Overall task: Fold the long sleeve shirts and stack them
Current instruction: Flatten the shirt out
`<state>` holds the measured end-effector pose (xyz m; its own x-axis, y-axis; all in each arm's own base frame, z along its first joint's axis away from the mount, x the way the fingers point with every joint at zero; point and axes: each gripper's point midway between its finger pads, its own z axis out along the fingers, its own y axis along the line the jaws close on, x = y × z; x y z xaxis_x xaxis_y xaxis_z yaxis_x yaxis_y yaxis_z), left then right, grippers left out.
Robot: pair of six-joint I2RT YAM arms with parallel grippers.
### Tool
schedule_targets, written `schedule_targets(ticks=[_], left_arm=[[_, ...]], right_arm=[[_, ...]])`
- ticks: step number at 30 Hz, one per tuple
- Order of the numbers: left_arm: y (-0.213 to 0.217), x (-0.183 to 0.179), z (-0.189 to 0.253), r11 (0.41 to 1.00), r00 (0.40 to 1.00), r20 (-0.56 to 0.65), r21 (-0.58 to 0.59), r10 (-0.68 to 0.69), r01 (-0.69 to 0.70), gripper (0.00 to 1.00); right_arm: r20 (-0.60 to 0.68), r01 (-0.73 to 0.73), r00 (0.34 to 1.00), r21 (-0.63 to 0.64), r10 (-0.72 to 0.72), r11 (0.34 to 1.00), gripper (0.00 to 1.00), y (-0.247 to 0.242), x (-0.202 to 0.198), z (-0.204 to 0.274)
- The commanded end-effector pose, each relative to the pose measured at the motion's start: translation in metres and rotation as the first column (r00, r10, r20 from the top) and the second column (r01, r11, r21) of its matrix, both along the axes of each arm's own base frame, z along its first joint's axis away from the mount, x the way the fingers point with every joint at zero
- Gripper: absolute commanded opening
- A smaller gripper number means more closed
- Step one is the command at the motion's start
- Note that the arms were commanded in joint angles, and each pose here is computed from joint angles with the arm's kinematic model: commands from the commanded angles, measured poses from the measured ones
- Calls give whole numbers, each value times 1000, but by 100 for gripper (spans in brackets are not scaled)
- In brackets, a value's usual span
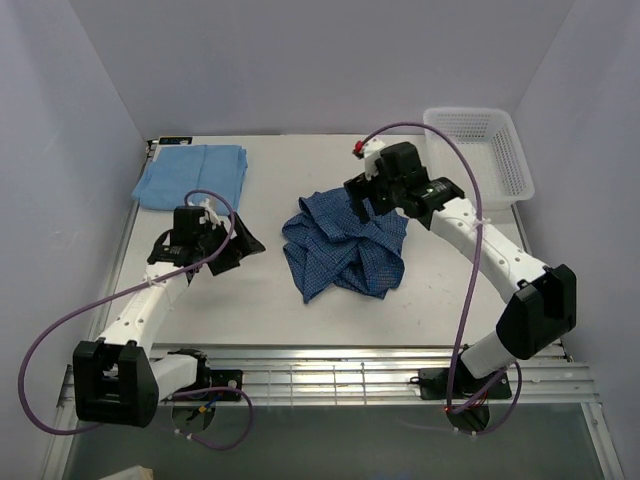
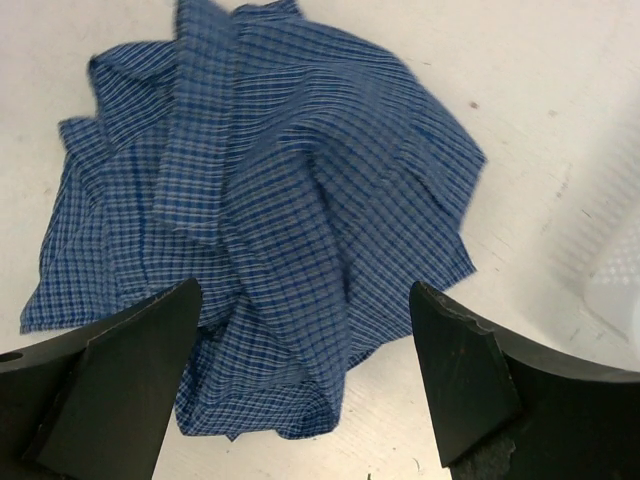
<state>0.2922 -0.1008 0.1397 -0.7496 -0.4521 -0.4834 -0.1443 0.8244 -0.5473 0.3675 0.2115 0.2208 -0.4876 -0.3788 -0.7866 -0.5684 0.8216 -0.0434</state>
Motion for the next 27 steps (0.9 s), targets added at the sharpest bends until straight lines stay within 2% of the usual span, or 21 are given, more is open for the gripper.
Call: schedule_targets(ticks=[1, 6, 8, 9, 13, 17, 20, 21, 23, 24, 26, 27], left_arm=[[-58, -23, 14, 933, 968, 64, -259, -242, 250, 98], [-90, -49, -8, 861, 921, 70, -334, -383, 383, 98], [-102, -55, -12, 835, 899, 84, -344, -429, 431, 98], [-104, -56, -21, 835, 898, 53, -350, -436, 426, 98], [-121, -55, -35, 818, 879, 23, -356, -476, 452, 98], [-139, -52, -50, 812, 857, -3, -321, -515, 487, 98], [-148, -43, -65, 825, 855, -39, -287, -517, 486, 98], [-150, -40, -67, 831, 857, -43, -272, -514, 485, 98], [-157, -33, -73, 838, 857, -54, -247, -513, 486, 98], [-158, -29, -76, 848, 862, -59, -228, -503, 479, 98], [-165, -26, -78, 848, 858, -67, -209, -509, 487, 95], [-165, -25, -87, 851, 856, -83, -190, -510, 489, 94]], right_arm=[[19, -156, 987, -116, 159, 981, 90, 43, -10, -16], [-62, -318, 948, -89, 314, 944, 90, 104, -21, -44], [-99, -331, 942, -94, 322, 939, 91, 117, -18, -63], [-109, -327, 942, -102, 316, 939, 93, 123, -12, -71], [-150, -253, 962, -160, 230, 954, 100, 117, 1, -96], [-189, -229, 963, -214, 190, 950, 88, 105, -2, -118], [-189, -184, 972, -249, 138, 951, 68, 95, 0, -126], [-186, -169, 975, -255, 124, 952, 53, 92, 0, -126], [-181, -141, 979, -263, 95, 954, 41, 87, 3, -127], [-180, -124, 981, -257, 79, 959, 29, 85, 4, -126], [-178, -96, 983, -251, 52, 963, 20, 79, 6, -124], [-177, -86, 983, -238, 44, 967, 11, 78, 7, -121]])
